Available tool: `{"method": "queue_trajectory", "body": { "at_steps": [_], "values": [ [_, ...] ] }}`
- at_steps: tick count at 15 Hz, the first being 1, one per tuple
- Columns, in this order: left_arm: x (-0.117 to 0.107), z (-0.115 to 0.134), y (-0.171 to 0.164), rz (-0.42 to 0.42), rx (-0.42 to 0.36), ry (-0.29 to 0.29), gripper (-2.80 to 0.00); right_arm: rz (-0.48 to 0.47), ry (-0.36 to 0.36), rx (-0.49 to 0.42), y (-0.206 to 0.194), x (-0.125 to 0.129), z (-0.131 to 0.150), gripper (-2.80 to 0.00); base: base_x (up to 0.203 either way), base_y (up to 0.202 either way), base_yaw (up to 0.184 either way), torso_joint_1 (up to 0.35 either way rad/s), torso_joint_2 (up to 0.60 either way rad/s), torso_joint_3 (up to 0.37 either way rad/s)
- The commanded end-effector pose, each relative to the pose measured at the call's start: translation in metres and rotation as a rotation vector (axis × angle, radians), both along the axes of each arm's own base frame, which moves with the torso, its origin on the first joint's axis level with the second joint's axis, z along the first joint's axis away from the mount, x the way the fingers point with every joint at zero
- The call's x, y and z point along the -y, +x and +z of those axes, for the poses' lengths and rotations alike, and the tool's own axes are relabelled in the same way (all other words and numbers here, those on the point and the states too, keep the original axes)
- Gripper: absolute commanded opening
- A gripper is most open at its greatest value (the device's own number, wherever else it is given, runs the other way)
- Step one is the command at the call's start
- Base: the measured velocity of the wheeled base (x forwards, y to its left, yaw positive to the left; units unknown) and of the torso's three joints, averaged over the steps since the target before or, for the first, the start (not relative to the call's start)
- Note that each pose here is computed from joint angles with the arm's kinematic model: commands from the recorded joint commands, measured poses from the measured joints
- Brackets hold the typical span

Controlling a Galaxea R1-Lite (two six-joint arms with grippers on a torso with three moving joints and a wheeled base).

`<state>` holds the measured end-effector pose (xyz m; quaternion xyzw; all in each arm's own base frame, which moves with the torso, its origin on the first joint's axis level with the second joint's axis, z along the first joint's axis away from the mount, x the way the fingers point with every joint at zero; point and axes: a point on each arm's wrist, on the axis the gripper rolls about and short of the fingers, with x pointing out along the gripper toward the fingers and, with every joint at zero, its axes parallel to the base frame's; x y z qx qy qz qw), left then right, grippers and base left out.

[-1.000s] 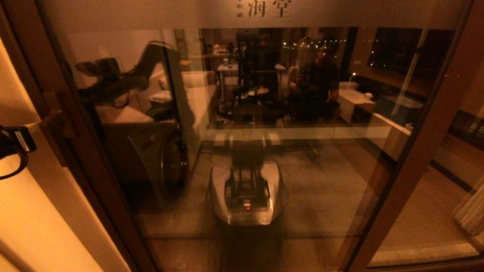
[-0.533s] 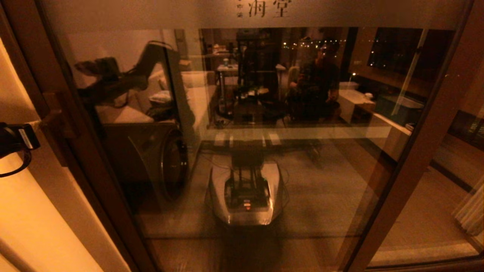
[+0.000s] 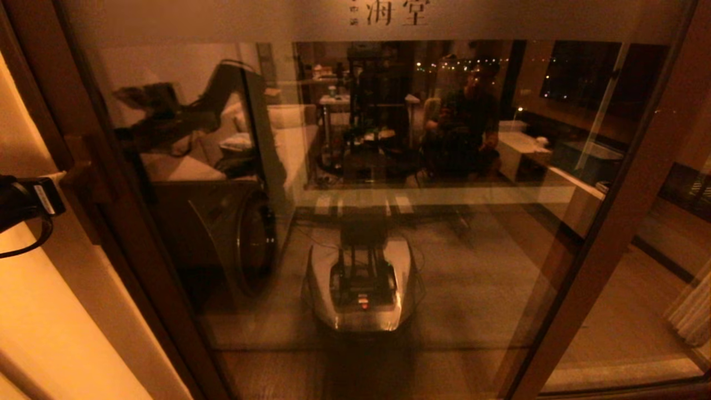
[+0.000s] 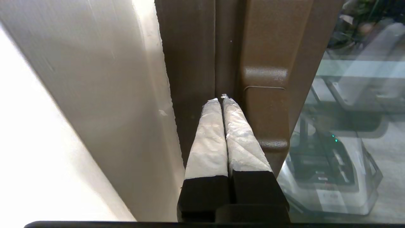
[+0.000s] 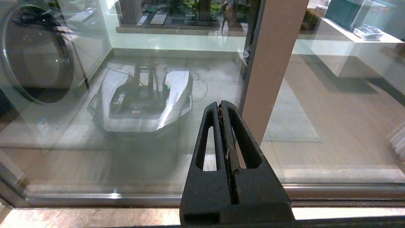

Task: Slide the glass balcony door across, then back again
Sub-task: Open the slid door

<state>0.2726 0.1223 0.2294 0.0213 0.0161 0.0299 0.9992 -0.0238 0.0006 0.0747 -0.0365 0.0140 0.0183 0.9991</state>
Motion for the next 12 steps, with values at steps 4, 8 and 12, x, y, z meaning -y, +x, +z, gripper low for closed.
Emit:
{"method": "queue_trajectory", "body": {
  "at_steps": [4, 8, 12],
  "values": [
    [0.004, 0.003, -0.001, -0.018, 0.012, 0.006, -2.8, 0.001, 0.0, -0.001, 0.0, 0.0, 0.0, -2.8, 0.0, 0.0, 0.0, 0.0, 0.0, 0.0],
    [0.013, 0.002, -0.004, -0.04, 0.008, 0.004, -2.8, 0.001, 0.0, -0.001, 0.0, 0.0, 0.0, -2.8, 0.0, 0.0, 0.0, 0.0, 0.0, 0.0],
    [0.018, 0.003, -0.004, -0.055, 0.011, 0.005, -2.8, 0.001, 0.0, -0.001, 0.0, 0.0, 0.0, -2.8, 0.0, 0.0, 0.0, 0.0, 0.0, 0.0]
  ]
}}
